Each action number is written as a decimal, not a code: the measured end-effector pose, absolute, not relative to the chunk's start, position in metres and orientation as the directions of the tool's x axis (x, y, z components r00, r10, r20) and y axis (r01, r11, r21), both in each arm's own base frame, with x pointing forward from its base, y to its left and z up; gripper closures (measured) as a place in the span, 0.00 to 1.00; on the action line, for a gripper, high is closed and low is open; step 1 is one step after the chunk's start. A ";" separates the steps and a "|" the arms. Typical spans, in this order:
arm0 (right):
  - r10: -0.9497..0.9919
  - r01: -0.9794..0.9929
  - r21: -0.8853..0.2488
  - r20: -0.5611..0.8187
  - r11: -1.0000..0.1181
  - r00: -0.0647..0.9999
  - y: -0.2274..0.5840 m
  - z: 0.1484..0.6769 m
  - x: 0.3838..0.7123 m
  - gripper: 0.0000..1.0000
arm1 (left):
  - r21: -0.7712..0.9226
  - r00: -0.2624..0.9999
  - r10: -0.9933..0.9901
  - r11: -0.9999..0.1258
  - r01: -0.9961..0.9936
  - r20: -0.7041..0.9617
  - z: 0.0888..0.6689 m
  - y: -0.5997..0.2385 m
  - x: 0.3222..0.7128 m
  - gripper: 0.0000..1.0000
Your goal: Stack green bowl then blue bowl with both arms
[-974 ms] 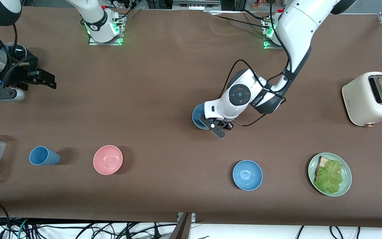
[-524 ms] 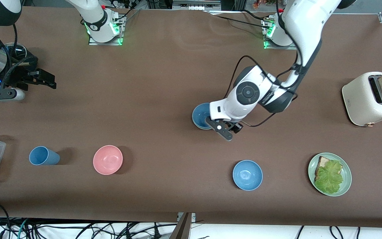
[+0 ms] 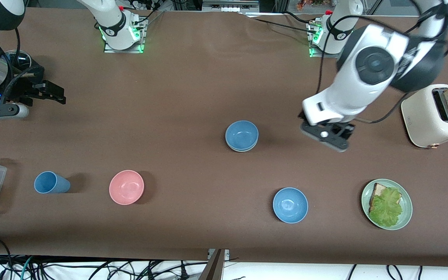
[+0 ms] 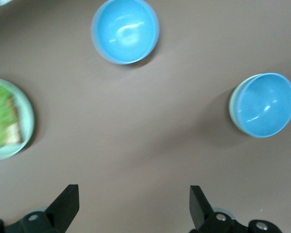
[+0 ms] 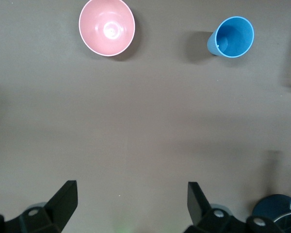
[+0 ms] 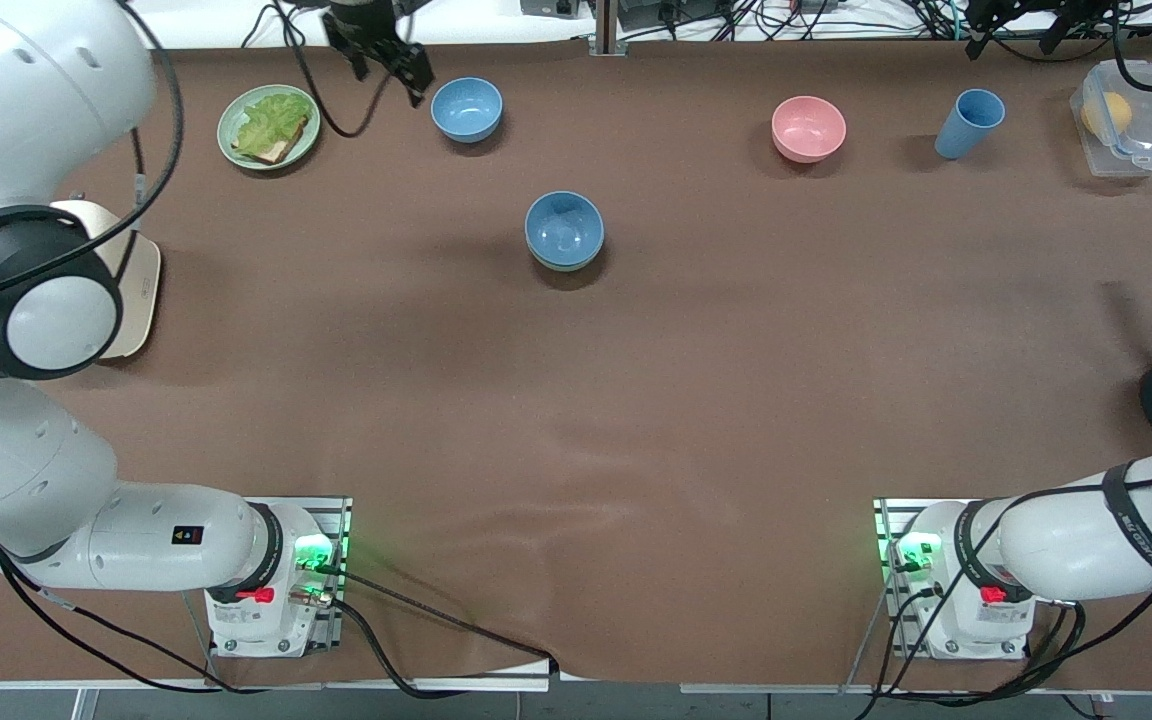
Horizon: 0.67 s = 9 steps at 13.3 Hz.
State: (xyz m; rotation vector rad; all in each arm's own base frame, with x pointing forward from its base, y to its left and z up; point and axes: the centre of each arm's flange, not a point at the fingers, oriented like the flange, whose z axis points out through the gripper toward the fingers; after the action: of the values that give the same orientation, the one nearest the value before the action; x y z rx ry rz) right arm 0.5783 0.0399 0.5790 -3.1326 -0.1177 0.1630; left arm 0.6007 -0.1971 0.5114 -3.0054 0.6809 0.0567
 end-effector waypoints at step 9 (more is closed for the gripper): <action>0.074 0.074 -0.006 -0.103 -0.997 0.992 0.039 0.579 0.578 0.00 | -0.014 0.989 -0.139 -0.990 -0.140 -0.049 0.574 -0.058 0.610 0.00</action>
State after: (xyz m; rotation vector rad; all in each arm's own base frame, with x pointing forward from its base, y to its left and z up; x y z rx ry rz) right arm 0.5783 0.0393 0.5791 -3.1327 -0.1160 0.1626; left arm 0.6097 -0.0576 0.5741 -3.1155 0.2187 0.0750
